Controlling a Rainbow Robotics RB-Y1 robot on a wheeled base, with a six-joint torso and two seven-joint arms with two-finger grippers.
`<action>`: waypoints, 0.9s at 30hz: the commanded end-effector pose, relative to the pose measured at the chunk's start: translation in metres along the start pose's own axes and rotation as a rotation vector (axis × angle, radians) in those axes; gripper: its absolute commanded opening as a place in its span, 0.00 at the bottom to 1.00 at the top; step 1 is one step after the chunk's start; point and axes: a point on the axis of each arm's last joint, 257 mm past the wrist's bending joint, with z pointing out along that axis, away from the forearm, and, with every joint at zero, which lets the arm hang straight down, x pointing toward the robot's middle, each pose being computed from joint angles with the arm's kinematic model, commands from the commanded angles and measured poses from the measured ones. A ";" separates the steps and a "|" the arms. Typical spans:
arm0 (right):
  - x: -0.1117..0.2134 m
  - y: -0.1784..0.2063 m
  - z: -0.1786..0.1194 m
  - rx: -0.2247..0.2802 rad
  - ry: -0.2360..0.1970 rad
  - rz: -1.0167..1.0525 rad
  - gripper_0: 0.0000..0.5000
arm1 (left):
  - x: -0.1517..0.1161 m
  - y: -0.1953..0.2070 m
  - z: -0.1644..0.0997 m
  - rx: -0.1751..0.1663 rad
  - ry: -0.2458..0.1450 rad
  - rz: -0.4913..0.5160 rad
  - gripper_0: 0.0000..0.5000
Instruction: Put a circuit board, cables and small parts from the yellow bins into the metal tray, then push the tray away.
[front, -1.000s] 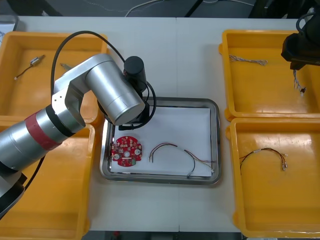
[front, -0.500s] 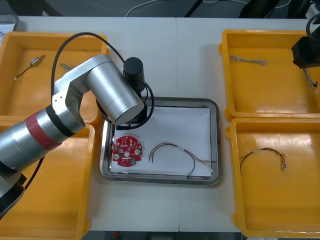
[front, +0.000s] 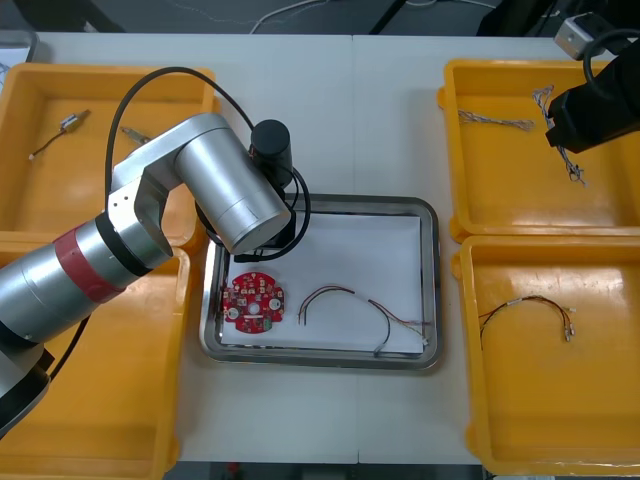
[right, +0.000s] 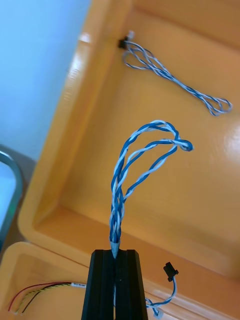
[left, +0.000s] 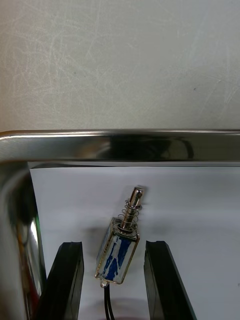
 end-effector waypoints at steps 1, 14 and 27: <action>0.004 0.007 -0.017 0.040 -0.032 -0.112 0.00 | 0.007 -0.020 -0.006 0.049 0.007 0.070 0.80; 0.016 0.057 -0.014 -0.025 -0.041 -0.245 0.00 | -0.006 -0.003 -0.082 0.084 0.044 0.092 0.99; 0.025 0.106 -0.003 -0.024 -0.008 -0.422 0.00 | -0.047 0.039 -0.149 0.107 0.008 0.058 0.99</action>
